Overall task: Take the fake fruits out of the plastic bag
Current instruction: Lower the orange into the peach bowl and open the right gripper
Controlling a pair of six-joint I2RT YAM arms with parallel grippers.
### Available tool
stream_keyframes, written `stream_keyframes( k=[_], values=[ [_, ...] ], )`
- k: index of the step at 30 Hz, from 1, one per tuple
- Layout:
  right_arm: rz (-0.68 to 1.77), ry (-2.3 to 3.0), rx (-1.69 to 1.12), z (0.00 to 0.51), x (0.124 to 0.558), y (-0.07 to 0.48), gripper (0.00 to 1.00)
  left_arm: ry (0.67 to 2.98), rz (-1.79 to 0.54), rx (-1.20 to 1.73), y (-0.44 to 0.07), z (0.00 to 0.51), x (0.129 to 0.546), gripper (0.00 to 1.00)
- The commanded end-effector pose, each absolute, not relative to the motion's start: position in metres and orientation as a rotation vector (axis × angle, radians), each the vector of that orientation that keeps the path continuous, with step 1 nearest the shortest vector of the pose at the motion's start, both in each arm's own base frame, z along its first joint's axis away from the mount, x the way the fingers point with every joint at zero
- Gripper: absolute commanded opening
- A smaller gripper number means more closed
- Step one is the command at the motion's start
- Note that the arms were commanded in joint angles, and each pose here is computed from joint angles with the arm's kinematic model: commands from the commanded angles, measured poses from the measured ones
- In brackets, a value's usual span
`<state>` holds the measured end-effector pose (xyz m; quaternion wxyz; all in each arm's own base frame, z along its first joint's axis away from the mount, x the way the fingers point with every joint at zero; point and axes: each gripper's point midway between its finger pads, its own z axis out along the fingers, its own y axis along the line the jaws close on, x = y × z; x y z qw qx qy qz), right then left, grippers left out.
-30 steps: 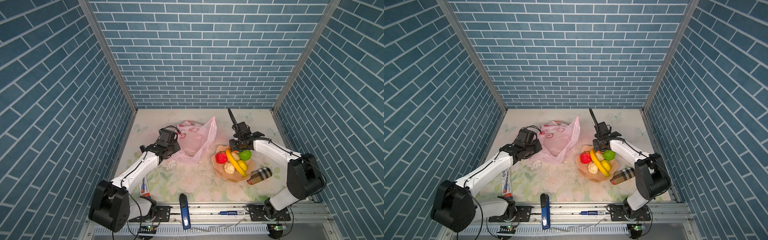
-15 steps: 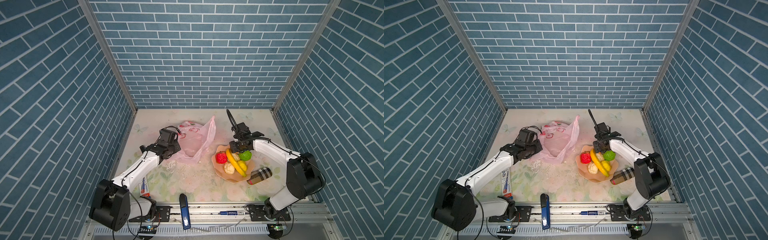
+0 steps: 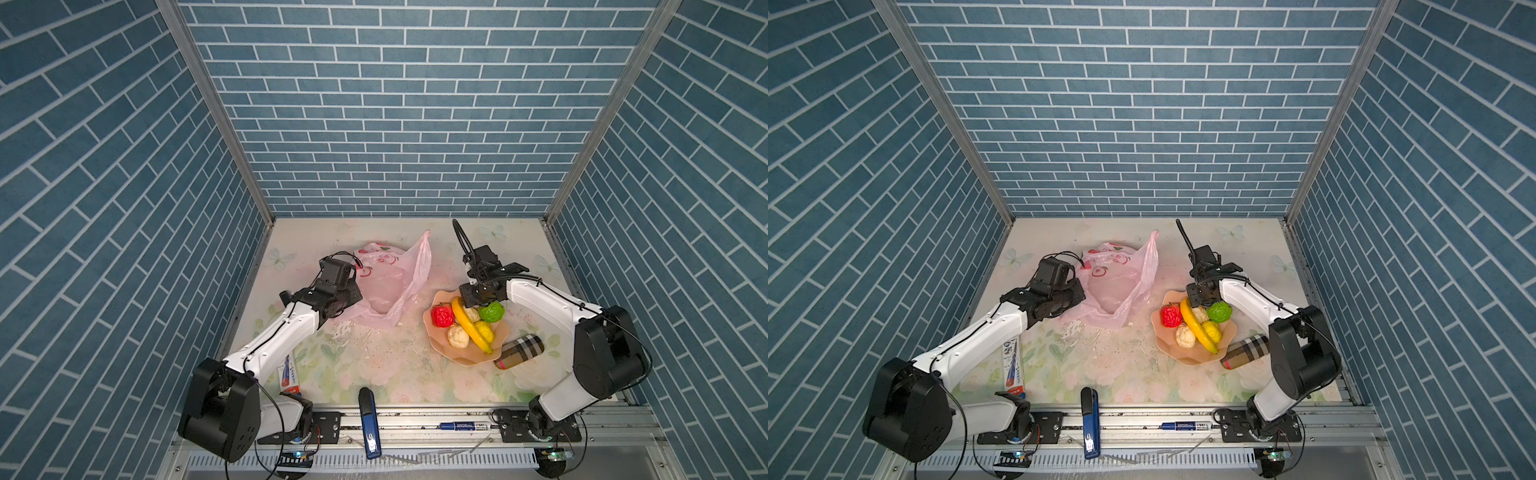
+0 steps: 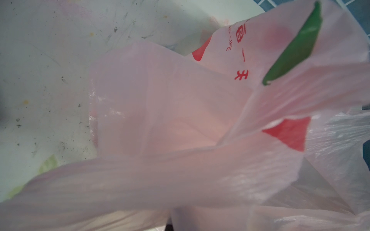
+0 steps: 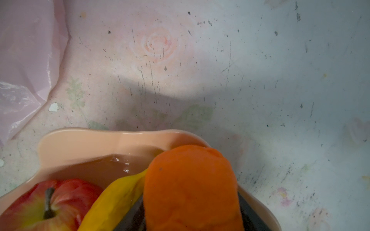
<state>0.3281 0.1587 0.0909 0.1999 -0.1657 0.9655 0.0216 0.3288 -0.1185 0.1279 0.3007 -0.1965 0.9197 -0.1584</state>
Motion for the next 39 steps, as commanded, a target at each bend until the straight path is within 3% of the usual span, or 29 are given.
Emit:
stream_keyframes(
  k=[1,39],
  values=[
    [0.063,2.64,-0.475,0.119,0.336,0.159,0.61,2.423,-0.435,-0.514,-0.122,0.134,0.33,0.0],
    [0.134,2.617,-0.533,0.132,0.348,0.181,0.61,2.418,-0.445,-0.512,-0.124,0.13,0.329,0.0]
  ],
)
